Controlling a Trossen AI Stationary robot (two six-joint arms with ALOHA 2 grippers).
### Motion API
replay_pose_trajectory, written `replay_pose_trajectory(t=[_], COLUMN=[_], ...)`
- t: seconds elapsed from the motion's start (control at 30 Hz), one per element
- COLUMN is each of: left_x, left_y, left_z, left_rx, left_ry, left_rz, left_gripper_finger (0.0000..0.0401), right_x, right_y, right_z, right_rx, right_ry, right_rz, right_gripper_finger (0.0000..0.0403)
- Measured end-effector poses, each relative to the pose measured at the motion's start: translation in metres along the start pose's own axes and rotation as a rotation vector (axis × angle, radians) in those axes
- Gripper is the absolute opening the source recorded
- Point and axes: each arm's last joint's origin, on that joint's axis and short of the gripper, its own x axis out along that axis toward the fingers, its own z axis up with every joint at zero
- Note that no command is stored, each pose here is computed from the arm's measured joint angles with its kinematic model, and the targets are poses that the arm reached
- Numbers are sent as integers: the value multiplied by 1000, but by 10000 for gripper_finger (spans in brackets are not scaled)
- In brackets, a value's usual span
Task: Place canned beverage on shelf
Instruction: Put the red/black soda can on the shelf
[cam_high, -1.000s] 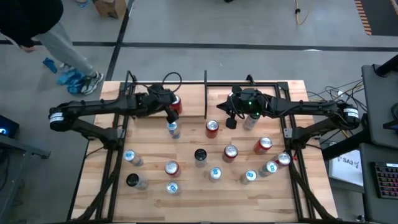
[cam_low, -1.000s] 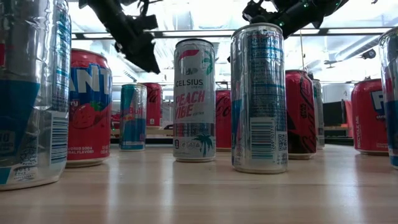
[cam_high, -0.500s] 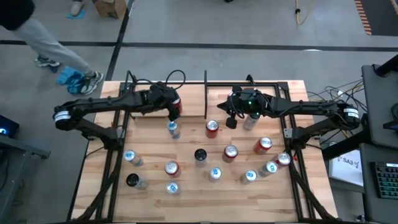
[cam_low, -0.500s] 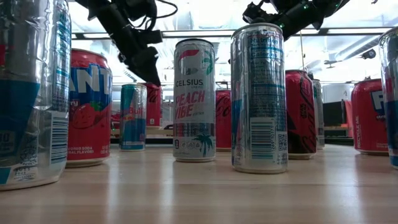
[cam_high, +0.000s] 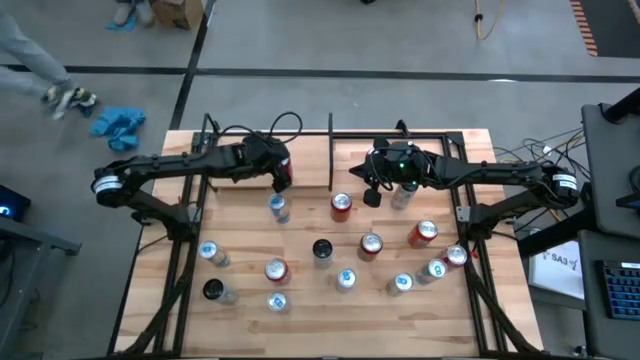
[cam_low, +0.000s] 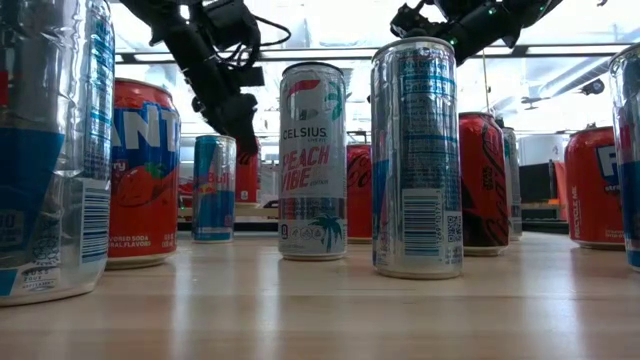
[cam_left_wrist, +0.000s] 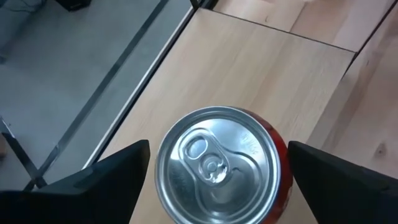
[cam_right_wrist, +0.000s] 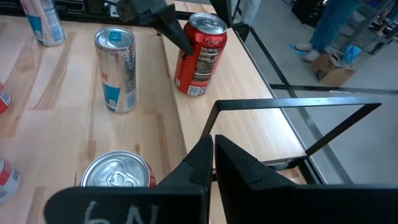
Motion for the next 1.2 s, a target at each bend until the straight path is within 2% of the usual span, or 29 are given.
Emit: replay_pose_trajectory(t=[0.23,0.7,0.97,1.13,1.2], left_x=[5,12,-2,-21,-26], left_y=[6,28,31,35,34], left_z=[-1,-8,-5,7,14], left_rx=[-17,-50,-55,-94,-112], left_ry=[19,92,70,15,-15], left_rz=[79,181,173,159,113], left_gripper_finger=[343,341,341,341,340], right_x=[0,0,0,0,0], right_y=[0,0,-1,-2,-2], right_z=[0,0,-1,-1,-1], right_rx=[0,5,5,9,10], right_ry=[1,3,6,7,8], right_rz=[0,-1,-2,-6,-7], right_gripper_finger=[9,9,9,9,9])
